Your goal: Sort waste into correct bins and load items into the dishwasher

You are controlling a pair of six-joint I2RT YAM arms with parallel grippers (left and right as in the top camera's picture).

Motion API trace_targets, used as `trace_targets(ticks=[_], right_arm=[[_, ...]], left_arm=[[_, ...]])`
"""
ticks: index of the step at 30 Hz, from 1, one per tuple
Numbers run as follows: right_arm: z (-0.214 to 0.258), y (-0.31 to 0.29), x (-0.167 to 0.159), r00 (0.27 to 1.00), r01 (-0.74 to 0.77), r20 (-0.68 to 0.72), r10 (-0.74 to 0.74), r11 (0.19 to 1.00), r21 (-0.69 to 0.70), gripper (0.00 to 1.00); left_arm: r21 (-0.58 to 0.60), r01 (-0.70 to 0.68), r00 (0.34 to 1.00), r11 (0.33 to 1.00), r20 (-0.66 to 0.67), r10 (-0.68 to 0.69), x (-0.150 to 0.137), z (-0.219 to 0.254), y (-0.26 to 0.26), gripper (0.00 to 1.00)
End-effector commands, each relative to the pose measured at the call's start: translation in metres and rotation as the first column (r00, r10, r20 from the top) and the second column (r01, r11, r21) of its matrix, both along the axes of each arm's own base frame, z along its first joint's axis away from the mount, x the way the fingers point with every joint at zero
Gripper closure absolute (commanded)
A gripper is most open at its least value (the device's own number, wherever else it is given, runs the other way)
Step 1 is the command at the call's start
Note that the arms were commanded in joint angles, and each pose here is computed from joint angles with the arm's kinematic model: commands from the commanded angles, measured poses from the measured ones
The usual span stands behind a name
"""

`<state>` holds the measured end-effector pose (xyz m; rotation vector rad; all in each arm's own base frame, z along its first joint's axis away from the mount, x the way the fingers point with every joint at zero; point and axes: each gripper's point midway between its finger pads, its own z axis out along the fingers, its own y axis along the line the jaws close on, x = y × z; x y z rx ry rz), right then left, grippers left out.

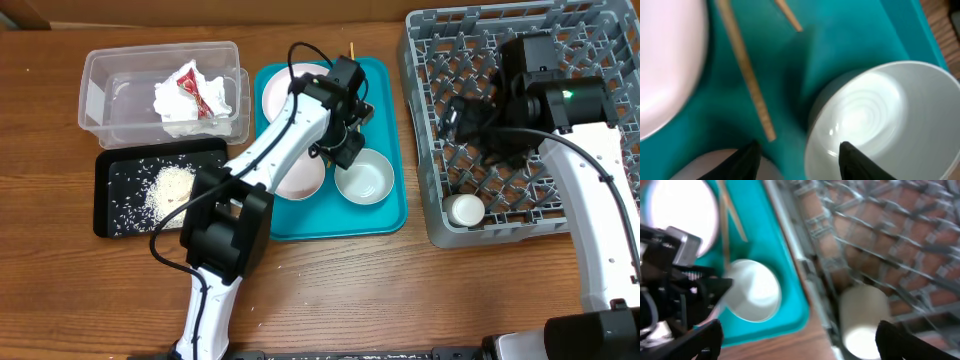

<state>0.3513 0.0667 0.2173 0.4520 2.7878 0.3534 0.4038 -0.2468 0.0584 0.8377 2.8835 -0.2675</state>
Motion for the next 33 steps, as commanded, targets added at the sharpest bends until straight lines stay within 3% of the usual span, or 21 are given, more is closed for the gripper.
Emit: trace_targets(ticks=[1, 10, 17, 24, 26, 30, 33], right_arm=[[0.005, 0.035, 0.009, 0.996, -0.082, 0.045, 0.078, 0.993, 0.086, 0.04], [-0.066, 0.097, 0.004, 0.973, -0.183, -0.14, 0.185, 0.983, 0.024, 0.17], [-0.112, 0.091, -0.012, 0.959, -0.105, -0.279, 0.05, 0.977, -0.187, 0.36], [-0.145, 0.09, -0.016, 0.951, -0.115, -0.306, 0.05, 0.973, -0.199, 0.5], [-0.151, 0.09, -0.017, 0.952, -0.115, -0.303, 0.051, 0.974, -0.197, 0.55], [-0.166, 0.089, -0.019, 0.952, -0.114, -0.3, 0.051, 0.974, -0.196, 0.59], [-0.177, 0.088, -0.021, 0.953, -0.114, -0.3, 0.052, 0.975, -0.193, 0.6]], left_arm=[[-0.06, -0.146, 0.988, 0.987, 0.045, 0.149, 0.032, 0.042, 0.02, 0.45], [-0.113, -0.28, 0.95, 0.953, 0.112, 0.292, 0.068, 0.099, 0.07, 0.42], [-0.141, -0.443, 0.883, 0.885, 0.101, 0.458, 0.087, 0.104, 0.114, 0.39], [-0.179, -0.533, 0.82, 0.827, 0.132, 0.557, 0.109, 0.109, 0.157, 0.31], [-0.186, -0.54, 0.812, 0.821, 0.141, 0.566, 0.112, 0.11, 0.163, 0.25], [-0.188, -0.543, 0.809, 0.819, 0.144, 0.569, 0.114, 0.111, 0.165, 0.0], [-0.187, -0.542, 0.81, 0.819, 0.143, 0.569, 0.113, 0.11, 0.165, 0.0]])
